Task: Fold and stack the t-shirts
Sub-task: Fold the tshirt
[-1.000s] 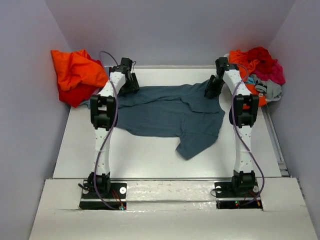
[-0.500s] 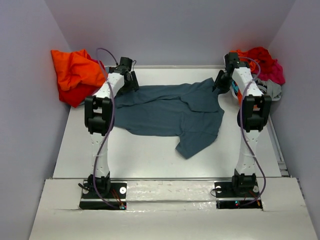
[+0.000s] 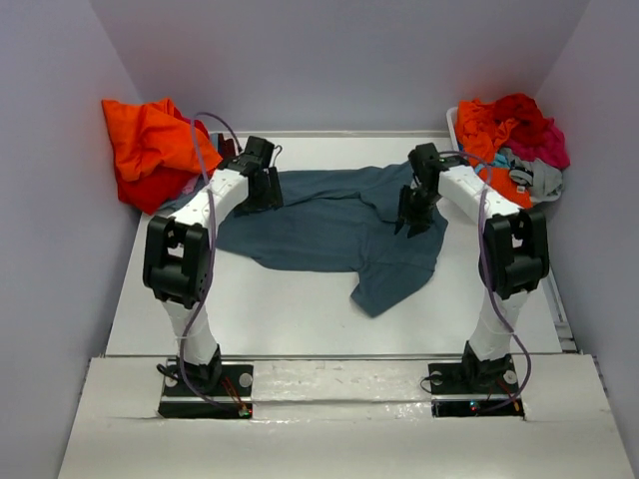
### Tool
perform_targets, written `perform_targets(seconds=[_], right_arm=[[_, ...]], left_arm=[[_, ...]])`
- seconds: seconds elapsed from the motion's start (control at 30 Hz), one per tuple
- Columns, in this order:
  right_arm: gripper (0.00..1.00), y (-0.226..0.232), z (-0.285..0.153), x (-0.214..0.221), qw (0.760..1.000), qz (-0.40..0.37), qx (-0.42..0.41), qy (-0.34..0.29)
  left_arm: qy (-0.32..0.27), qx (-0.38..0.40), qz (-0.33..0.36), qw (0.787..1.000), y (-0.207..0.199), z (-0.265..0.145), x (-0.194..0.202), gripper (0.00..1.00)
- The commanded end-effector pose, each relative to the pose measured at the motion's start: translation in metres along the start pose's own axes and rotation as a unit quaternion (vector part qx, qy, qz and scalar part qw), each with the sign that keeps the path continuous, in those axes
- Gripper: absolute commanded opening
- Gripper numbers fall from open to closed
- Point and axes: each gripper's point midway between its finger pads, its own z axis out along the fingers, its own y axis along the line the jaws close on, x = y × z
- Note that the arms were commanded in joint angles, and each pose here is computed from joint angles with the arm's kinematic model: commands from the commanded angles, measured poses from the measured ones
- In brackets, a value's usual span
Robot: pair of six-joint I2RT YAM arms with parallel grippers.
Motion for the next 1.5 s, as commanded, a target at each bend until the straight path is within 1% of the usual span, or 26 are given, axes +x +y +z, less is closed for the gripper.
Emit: perform_targets(seconds=[0.0, 0.07, 0.13, 0.2, 0.27, 0.5, 0.6, 0.7, 0.87, 0.97, 1.07, 1.2, 1.33, 1.47], right_arm=[[0.45, 0.014, -0.005, 0.050, 0.999, -0.022, -0.029, 0.032], [0.45, 0.015, -0.006, 0.063, 0.998, -0.028, -0.031, 0.037], [0.45, 0.015, -0.011, 0.074, 0.998, -0.033, -0.035, 0.040], [0.45, 0.017, -0.010, 0.096, 0.996, -0.047, -0.037, 0.061], [0.45, 0.020, -0.010, 0.106, 0.995, -0.058, -0.035, 0.069], [0.45, 0.045, -0.008, 0.148, 0.988, -0.107, -0.039, 0.101], [0.44, 0.061, -0.003, 0.175, 0.983, -0.140, -0.033, 0.113], [0.44, 0.058, 0.003, 0.184, 0.983, -0.141, -0.019, 0.117], [0.44, 0.065, 0.001, 0.199, 0.981, -0.154, -0.021, 0.120], [0.44, 0.064, 0.004, 0.211, 0.979, -0.165, 0.001, 0.122], [0.44, 0.062, 0.005, 0.212, 0.980, -0.157, 0.001, 0.120], [0.44, 0.072, 0.002, 0.218, 0.980, -0.161, -0.009, 0.120], [0.44, 0.074, 0.008, 0.226, 0.977, -0.175, 0.010, 0.123], [0.44, 0.077, 0.014, 0.229, 0.976, -0.176, 0.012, 0.125]], left_arm=[[0.012, -0.002, -0.023, 1.000, 0.019, -0.023, 0.033, 0.82], [0.010, 0.006, -0.027, 1.000, 0.023, -0.032, 0.041, 0.82], [0.021, 0.003, -0.023, 1.000, 0.025, -0.032, 0.055, 0.82], [0.018, 0.004, -0.025, 1.000, 0.028, -0.038, 0.058, 0.82], [0.019, 0.003, -0.025, 0.999, 0.029, -0.039, 0.059, 0.82], [0.020, 0.010, -0.020, 1.000, 0.022, -0.041, 0.061, 0.82], [0.021, 0.010, -0.019, 1.000, 0.022, -0.039, 0.062, 0.82], [0.021, 0.013, -0.014, 1.000, 0.019, -0.041, 0.063, 0.82], [0.021, 0.015, -0.015, 1.000, 0.019, -0.041, 0.065, 0.82], [0.024, 0.018, -0.010, 0.999, 0.017, -0.040, 0.070, 0.82], [0.020, 0.024, -0.012, 0.999, 0.016, -0.042, 0.070, 0.82], [0.024, 0.025, -0.007, 0.999, 0.014, -0.041, 0.075, 0.82], [0.022, 0.025, -0.006, 0.999, 0.015, -0.042, 0.075, 0.82], [0.022, 0.025, -0.004, 0.999, 0.015, -0.042, 0.075, 0.82]])
